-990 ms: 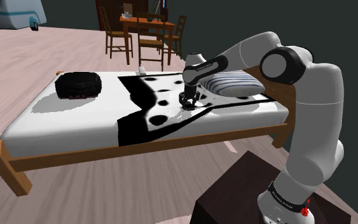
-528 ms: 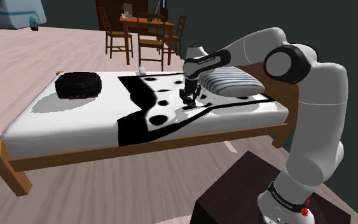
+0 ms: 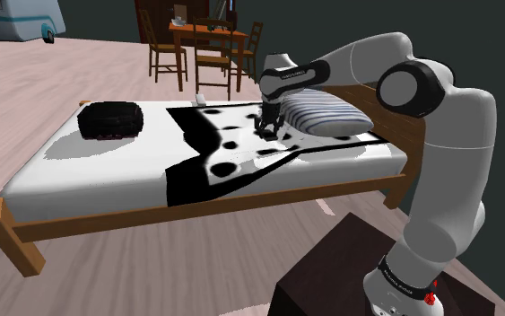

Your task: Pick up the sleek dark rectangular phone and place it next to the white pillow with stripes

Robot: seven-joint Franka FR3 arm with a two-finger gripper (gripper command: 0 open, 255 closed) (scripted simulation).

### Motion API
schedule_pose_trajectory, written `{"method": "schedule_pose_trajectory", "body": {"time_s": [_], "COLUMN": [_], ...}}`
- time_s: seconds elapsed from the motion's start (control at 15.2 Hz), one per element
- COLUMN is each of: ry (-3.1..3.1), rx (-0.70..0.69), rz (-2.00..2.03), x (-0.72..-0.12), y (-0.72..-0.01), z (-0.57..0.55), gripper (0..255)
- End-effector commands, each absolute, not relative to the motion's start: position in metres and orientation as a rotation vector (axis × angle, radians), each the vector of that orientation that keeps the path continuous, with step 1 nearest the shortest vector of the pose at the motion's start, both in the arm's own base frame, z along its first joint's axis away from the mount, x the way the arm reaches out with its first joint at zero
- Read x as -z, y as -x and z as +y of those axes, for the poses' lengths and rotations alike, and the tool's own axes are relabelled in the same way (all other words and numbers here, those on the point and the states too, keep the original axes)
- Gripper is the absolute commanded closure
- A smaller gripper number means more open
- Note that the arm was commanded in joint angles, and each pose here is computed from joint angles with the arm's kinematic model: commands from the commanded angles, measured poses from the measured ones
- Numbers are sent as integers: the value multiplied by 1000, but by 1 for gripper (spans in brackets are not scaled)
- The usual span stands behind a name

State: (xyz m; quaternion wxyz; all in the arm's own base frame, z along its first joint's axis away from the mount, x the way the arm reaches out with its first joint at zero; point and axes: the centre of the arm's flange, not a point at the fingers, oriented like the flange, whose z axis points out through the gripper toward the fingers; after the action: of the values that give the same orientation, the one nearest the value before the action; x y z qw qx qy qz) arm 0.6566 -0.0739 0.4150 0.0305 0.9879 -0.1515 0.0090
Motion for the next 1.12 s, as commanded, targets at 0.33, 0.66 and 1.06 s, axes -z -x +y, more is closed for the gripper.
{"method": "schedule_pose_trajectory", "body": {"time_s": [0.33,0.66,1.06], "ry": [-3045,-3045,-3045], "rx": [-28,-28,-28], "rz": [-467,-467,-467], "x": [-452,-478,-510], "y": [-656,-656,-656], "z": [-73,-73,-73], "gripper": [255,255,255]}}
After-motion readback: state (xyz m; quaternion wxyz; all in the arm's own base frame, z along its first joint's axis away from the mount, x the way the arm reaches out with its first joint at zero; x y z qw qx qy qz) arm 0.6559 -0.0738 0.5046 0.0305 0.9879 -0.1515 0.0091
